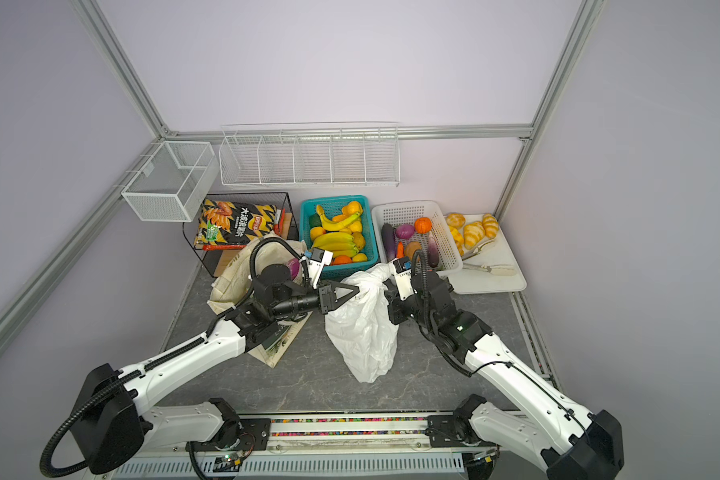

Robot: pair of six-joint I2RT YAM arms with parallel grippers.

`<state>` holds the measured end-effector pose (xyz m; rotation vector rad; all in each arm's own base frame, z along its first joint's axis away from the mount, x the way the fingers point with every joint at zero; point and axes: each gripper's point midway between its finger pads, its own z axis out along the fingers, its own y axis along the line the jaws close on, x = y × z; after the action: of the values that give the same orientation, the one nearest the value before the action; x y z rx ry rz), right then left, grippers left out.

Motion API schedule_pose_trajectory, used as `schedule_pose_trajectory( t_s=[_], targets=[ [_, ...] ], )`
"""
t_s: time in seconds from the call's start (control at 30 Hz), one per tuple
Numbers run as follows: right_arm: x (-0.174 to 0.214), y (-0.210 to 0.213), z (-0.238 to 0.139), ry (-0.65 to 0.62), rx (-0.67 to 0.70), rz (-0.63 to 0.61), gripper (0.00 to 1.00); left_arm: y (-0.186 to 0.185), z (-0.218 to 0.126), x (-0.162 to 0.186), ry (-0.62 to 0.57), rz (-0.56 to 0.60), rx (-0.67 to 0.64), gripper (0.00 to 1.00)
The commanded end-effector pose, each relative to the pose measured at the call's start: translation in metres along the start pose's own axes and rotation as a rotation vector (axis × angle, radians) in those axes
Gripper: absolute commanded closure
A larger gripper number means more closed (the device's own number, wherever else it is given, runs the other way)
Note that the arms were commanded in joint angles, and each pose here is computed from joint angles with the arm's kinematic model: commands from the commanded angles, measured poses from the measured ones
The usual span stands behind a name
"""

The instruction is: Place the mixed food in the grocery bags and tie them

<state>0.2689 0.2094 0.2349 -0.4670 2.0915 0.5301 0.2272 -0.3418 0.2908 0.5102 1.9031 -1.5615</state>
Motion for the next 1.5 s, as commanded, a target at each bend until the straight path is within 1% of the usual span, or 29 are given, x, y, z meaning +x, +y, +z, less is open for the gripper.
schedule_pose_trajectory(
  t_s=[0.0, 0.1, 0.27, 0.33, 0.4, 0.43, 0.47, 0.53, 0.63, 0.7, 0.83, 0.9, 0.97, 1.03, 1.2, 1.23, 1.33, 1.4, 1.47],
  targets=[
    [0.004, -0.021, -0.004, -0.007, 0.139, -0.057, 0.93, -0.016, -0.011, -0.009, -0.036, -0.091, 0.101, 1.0],
    [0.005, -0.025, -0.003, -0.006, 0.167, -0.062, 0.93, -0.008, -0.015, -0.006, -0.034, -0.141, 0.1, 1.0],
    [0.009, -0.031, 0.0, 0.011, 0.209, -0.074, 0.93, 0.003, -0.018, 0.003, -0.019, -0.133, 0.056, 1.0],
    [0.007, -0.024, 0.002, 0.007, 0.175, -0.085, 0.93, 0.009, -0.02, 0.005, -0.012, -0.101, 0.011, 1.0],
    [0.004, -0.005, 0.004, -0.017, 0.065, -0.105, 0.92, 0.014, -0.021, 0.005, -0.004, -0.054, -0.033, 1.0],
    [0.003, 0.004, 0.004, -0.022, 0.015, -0.116, 0.89, 0.013, -0.021, 0.003, -0.006, -0.034, -0.038, 1.0],
    [0.002, 0.01, 0.003, -0.02, -0.02, -0.123, 0.82, 0.014, -0.021, 0.002, -0.006, -0.014, -0.047, 1.0],
    [-0.001, 0.013, -0.001, -0.015, -0.037, -0.145, 0.62, 0.017, -0.021, -0.001, -0.004, 0.041, -0.08, 1.0],
    [-0.006, 0.009, -0.01, -0.012, -0.035, -0.179, 0.44, 0.016, -0.021, -0.002, 0.025, 0.143, -0.099, 1.0],
    [-0.022, 0.005, -0.022, -0.046, -0.039, -0.169, 0.38, 0.013, -0.021, -0.001, 0.059, 0.205, -0.096, 1.0],
    [-0.032, -0.016, -0.033, -0.056, -0.064, -0.047, 0.31, 0.009, -0.024, -0.002, 0.094, 0.293, -0.094, 1.0],
    [-0.027, -0.022, -0.031, -0.026, -0.065, -0.023, 0.3, 0.01, -0.025, -0.003, 0.102, 0.315, -0.099, 1.0],
    [-0.015, -0.018, -0.023, 0.023, -0.095, -0.026, 0.32, 0.012, -0.025, -0.003, 0.116, 0.327, -0.103, 1.0],
    [-0.002, -0.011, -0.014, 0.07, -0.142, -0.017, 0.35, 0.015, -0.027, -0.004, 0.129, 0.34, -0.122, 1.0],
    [0.023, -0.001, 0.002, 0.15, -0.154, -0.035, 0.44, 0.021, -0.032, -0.01, 0.121, 0.348, -0.141, 1.0],
    [0.038, 0.001, 0.006, 0.189, -0.164, -0.039, 0.46, 0.022, -0.032, -0.011, 0.12, 0.346, -0.144, 1.0],
    [0.049, 0.026, 0.007, 0.216, -0.278, -0.059, 0.51, 0.031, -0.035, -0.011, 0.118, 0.338, -0.174, 1.0],
    [0.054, 0.047, 0.003, 0.217, -0.385, -0.073, 0.54, 0.037, -0.038, -0.013, 0.111, 0.331, -0.192, 1.0],
    [0.056, 0.062, -0.001, 0.206, -0.465, -0.079, 0.57, 0.041, -0.041, -0.016, 0.102, 0.324, -0.212, 1.0]
  ],
)
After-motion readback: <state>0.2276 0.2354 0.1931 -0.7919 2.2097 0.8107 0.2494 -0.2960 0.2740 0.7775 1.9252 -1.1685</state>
